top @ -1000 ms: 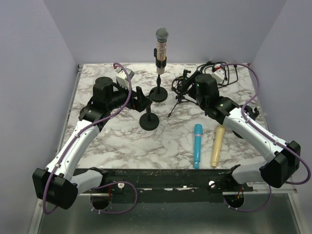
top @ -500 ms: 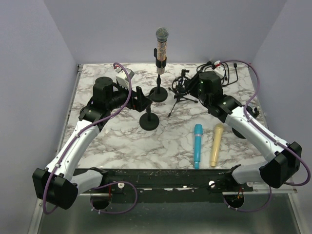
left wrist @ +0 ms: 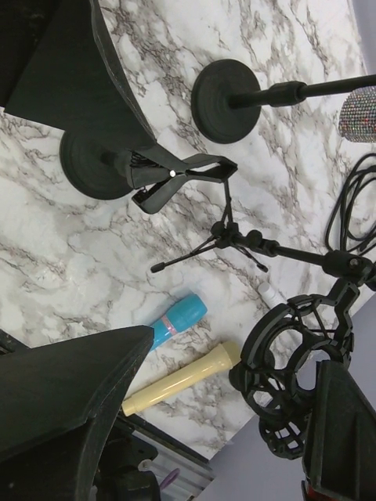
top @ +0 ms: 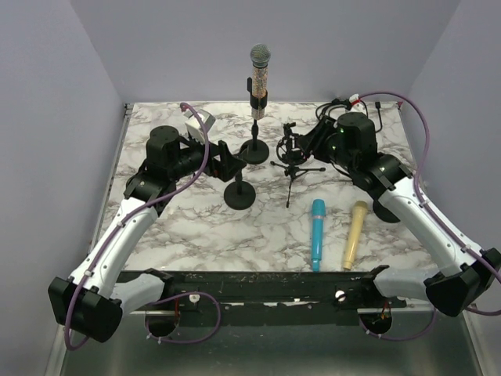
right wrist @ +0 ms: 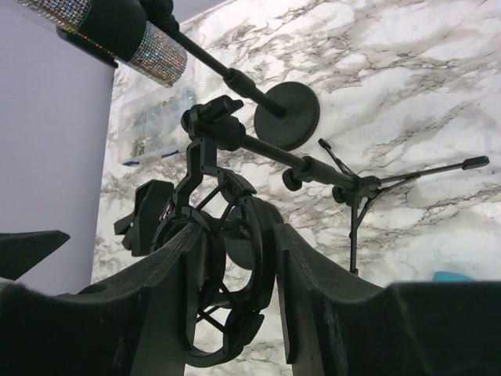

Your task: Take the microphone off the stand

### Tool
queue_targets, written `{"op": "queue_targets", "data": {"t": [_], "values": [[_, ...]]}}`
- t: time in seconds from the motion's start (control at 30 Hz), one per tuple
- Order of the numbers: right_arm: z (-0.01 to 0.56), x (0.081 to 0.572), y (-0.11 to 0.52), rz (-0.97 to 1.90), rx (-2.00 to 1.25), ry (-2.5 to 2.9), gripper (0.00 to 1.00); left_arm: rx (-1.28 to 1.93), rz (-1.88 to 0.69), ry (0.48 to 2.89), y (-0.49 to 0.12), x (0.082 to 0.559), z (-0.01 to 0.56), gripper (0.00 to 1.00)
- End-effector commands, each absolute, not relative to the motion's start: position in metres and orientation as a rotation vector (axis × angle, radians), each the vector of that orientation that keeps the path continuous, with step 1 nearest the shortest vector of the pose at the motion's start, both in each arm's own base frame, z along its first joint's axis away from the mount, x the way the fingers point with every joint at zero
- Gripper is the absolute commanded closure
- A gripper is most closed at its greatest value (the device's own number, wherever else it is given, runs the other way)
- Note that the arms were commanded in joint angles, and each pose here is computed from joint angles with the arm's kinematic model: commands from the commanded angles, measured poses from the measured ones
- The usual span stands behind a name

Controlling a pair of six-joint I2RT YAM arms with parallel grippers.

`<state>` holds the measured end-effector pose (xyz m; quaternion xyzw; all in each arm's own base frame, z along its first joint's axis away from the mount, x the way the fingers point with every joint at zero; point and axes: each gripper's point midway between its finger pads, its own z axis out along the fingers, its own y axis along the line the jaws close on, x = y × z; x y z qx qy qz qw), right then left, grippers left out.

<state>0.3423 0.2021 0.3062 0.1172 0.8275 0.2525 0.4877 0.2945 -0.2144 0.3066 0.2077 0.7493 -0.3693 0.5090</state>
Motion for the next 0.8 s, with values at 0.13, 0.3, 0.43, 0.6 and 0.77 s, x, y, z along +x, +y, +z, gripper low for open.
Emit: {"op": "queue_targets", "data": {"t": [0.13, 0.3, 0.43, 0.6, 0.77], "values": [[0.325, 0.310, 0.210, 0.787, 0.215, 2.021, 0.57, 0.626, -0.943, 1.667, -0.232, 0.266, 0.332, 0.02], [0.313, 0.292, 0.222, 0.899, 0.176, 2.070, 0.57, 0.599, -0.969, 1.640, -0.237, 0.248, 0.346, 0.02], [0.308, 0.278, 0.230, 0.999, 0.155, 2.081, 0.57, 0.531, -1.068, 1.630, -0.240, 0.226, 0.346, 0.02], [0.297, 0.268, 0.233, 1.044, 0.139, 2.099, 0.57, 0.476, -1.210, 1.652, -0.251, 0.197, 0.326, 0.03], [0.289, 0.272, 0.219, 0.946, 0.156, 2.083, 0.56, 0.426, -1.248, 1.716, -0.262, 0.189, 0.298, 0.05]]}}
